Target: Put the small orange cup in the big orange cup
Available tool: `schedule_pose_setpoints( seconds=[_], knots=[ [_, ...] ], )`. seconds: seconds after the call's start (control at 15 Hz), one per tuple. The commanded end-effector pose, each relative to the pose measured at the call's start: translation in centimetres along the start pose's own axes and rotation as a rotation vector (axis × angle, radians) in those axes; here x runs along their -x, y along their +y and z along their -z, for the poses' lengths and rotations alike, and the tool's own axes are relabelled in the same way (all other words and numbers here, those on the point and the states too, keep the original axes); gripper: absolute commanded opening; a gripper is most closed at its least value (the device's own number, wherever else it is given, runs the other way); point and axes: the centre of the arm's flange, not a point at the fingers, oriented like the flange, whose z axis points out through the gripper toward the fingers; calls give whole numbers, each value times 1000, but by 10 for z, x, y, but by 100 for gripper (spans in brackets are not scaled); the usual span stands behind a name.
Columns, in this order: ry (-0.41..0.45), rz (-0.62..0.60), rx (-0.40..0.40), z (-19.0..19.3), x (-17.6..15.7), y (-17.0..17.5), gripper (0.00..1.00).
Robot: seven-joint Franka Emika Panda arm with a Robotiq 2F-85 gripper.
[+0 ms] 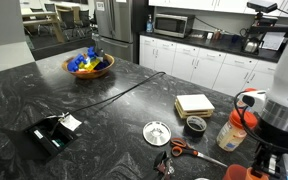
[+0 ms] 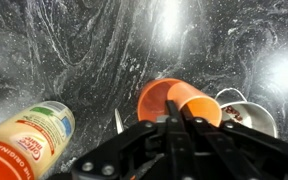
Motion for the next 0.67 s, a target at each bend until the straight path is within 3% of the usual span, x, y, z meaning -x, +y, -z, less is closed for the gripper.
schedule_pose_setpoints(
  seconds=[0.0,0.33,0.6],
  knots=[
    [51,-41,0,-13,-6,4,1],
    [141,-66,-10,4,-23,10,1],
    [101,-64,-16,-5,-17,11,1]
  ],
)
